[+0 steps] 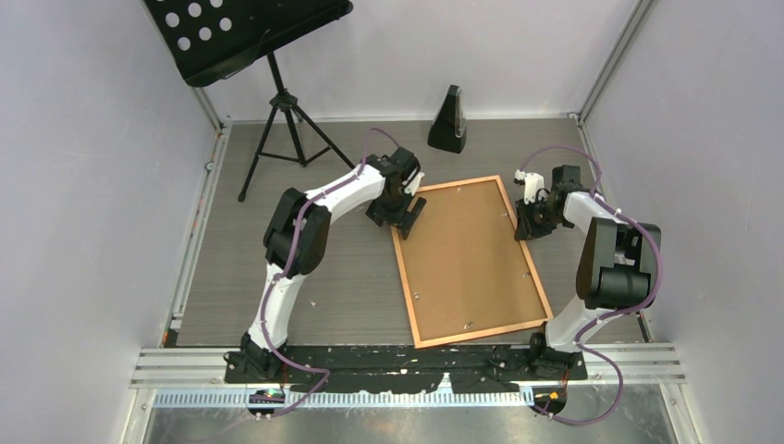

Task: Put the photo into the frame
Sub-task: Install the photo frame at the center of the board.

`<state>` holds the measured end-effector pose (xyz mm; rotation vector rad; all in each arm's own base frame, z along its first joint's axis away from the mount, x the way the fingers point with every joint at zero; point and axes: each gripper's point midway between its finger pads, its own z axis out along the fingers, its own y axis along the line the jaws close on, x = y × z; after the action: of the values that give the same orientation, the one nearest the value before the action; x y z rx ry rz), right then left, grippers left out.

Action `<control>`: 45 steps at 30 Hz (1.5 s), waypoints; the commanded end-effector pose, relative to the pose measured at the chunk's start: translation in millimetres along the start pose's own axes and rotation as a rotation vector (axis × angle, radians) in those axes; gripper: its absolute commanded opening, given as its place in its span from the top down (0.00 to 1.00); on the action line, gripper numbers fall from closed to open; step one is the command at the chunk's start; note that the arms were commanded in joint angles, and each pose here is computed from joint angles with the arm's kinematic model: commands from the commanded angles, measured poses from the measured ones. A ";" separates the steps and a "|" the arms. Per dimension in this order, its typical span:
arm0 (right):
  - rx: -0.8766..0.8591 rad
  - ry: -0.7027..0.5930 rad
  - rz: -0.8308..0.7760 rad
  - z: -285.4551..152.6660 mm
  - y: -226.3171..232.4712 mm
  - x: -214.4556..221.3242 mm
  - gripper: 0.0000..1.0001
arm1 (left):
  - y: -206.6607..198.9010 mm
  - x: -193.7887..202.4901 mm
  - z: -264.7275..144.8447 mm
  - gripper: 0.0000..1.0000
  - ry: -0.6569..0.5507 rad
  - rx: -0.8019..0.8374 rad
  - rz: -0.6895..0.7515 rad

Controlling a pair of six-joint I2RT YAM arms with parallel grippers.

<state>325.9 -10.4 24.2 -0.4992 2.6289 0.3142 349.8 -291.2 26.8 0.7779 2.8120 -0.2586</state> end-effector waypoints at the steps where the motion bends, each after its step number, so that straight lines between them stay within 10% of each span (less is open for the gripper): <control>1: 0.034 -0.012 -0.084 0.6 -6.7 -2.5 0.95 | -7.1 -16.7 -17.4 0.19 -0.058 0.018 0.036; 45: -0.050 -0.067 0.467 42.5 -0.7 -39.9 0.95 | -57.6 56.5 -21.4 0.07 0.045 0.140 0.042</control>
<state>383.0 8.9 23.9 0.0313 2.6063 0.5048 262.4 -300.2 38.2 0.8820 2.8745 -0.4639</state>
